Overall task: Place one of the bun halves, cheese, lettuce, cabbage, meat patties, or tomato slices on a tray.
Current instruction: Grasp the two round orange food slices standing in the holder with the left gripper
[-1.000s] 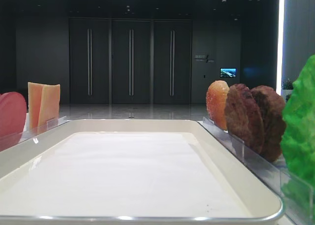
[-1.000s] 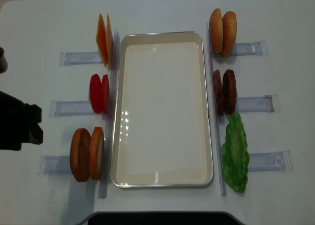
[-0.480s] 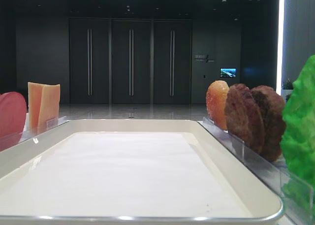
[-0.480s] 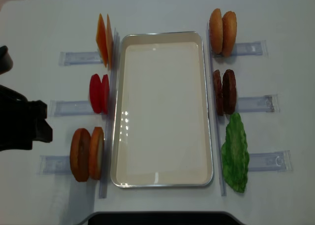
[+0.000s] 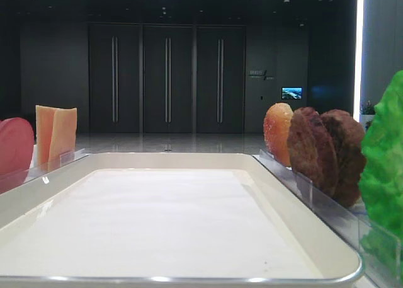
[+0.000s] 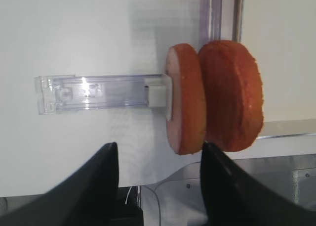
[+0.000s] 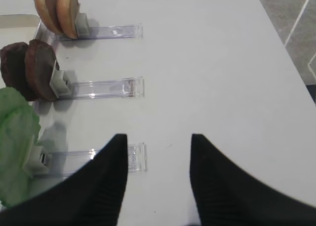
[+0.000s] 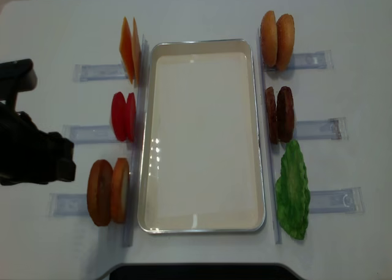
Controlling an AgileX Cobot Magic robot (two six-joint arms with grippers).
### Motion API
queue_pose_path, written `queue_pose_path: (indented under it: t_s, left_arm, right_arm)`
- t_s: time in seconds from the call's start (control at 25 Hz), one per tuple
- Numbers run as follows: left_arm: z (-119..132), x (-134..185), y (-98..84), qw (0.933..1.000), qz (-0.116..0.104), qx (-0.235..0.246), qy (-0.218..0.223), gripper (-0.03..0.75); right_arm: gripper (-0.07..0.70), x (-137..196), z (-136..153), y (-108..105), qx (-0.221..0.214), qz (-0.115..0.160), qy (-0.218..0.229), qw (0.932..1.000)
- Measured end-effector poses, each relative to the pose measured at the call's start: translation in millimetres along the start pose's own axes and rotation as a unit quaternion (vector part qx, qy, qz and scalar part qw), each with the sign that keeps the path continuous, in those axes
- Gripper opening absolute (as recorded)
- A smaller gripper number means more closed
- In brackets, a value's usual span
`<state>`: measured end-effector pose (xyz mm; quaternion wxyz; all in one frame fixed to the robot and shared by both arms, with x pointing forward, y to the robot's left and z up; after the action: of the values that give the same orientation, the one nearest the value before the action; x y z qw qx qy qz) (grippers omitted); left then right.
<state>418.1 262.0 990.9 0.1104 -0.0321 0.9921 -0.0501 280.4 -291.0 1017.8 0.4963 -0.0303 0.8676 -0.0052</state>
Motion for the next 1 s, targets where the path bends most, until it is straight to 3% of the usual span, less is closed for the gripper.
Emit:
queue_pose_path:
  t_s: [0.48, 1.0]
  left_arm:
    - [5, 12, -67.8, 0.9987, 0.026, 0.024, -0.037, 0.442]
    - [43, 5, -84.6, 0.9996, 0.026, -0.008, -0.005, 0.463]
  right_arm:
    - [0.29, 0, 0, 0, 0.0, 0.0, 0.0, 1.0]
    - [0.29, 0, 0, 0, 0.0, 0.0, 0.0, 1.0]
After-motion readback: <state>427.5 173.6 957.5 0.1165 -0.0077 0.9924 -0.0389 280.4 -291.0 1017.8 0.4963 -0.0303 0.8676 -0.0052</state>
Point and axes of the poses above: a point on each arm's last joint axis where the gripper is mounted, z pointing out along that axis toward the gripper, y along the wrist's bending axis when the last joint is at zero, x = y × z, the point moved 6 cm from there along z, pointing out along that axis toward the gripper, and after that the axes turned 3 degrees about -z, right-handed, at the moved point
